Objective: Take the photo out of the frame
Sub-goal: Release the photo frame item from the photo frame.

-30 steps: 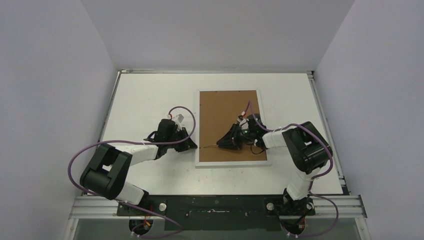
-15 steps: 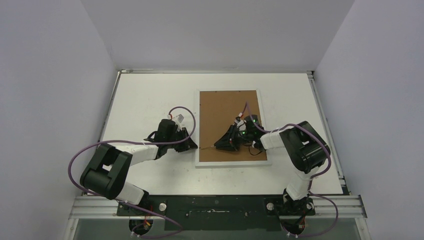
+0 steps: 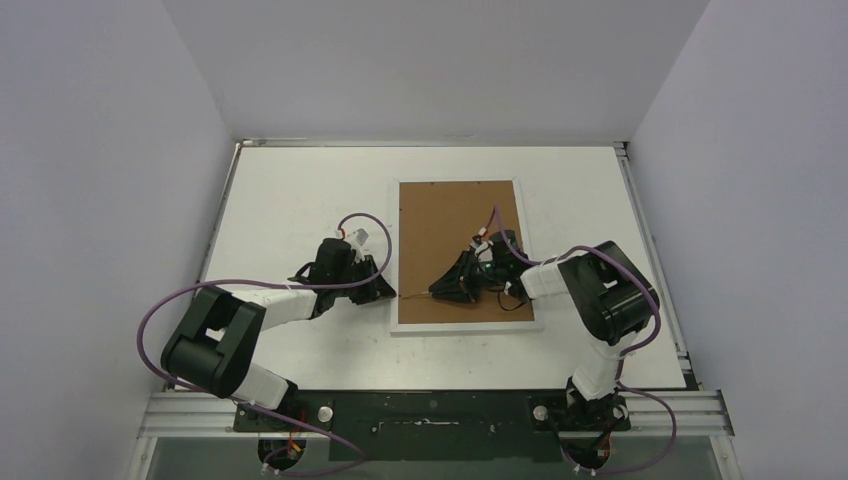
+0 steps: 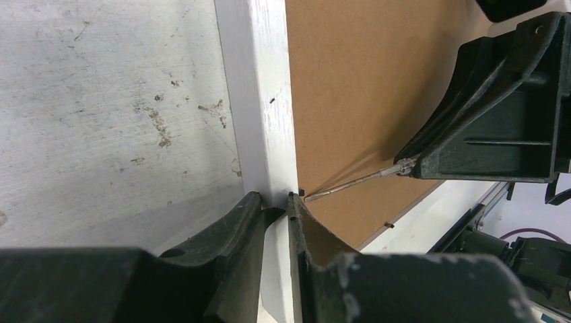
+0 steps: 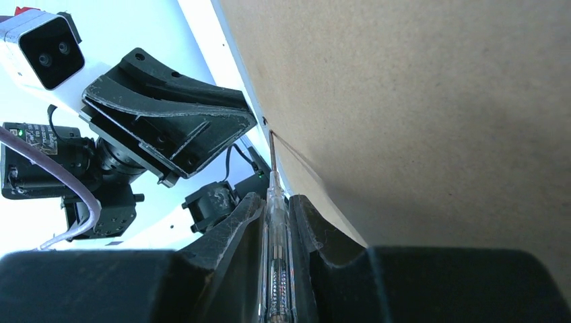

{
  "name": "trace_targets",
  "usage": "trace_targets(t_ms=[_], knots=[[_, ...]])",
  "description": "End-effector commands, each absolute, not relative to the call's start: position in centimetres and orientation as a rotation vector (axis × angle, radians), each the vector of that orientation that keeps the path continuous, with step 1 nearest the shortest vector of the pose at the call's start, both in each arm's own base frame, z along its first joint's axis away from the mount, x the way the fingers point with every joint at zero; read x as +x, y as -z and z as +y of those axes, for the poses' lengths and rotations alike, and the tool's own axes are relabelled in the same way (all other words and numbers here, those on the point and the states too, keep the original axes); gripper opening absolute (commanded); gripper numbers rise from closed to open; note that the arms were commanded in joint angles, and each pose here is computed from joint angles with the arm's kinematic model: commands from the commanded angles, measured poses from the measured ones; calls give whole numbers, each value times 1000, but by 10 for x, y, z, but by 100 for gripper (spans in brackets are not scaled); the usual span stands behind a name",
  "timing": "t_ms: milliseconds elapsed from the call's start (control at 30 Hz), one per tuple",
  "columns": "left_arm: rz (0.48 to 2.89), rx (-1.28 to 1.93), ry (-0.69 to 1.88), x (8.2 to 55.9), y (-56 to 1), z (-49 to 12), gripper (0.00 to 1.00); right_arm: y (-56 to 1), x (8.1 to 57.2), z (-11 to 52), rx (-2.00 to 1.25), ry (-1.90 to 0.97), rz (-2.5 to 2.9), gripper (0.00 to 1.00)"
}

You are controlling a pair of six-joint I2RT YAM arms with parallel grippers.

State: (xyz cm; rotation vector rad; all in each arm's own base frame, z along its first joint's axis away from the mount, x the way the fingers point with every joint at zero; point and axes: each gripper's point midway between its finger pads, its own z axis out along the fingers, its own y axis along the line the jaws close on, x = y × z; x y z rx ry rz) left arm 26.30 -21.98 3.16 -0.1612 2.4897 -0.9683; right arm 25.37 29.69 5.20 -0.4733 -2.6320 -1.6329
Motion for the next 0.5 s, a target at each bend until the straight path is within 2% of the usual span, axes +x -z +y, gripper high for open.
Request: trace_targets(t_ms=[0,467], knots=[[2479,-128,977,266,-33,-224,17,-23,253,280,-650,1453,-2692,5],[2476,-126,986,266,-34,-225,17,-35,260,282,-802,1537,-2602,5]])
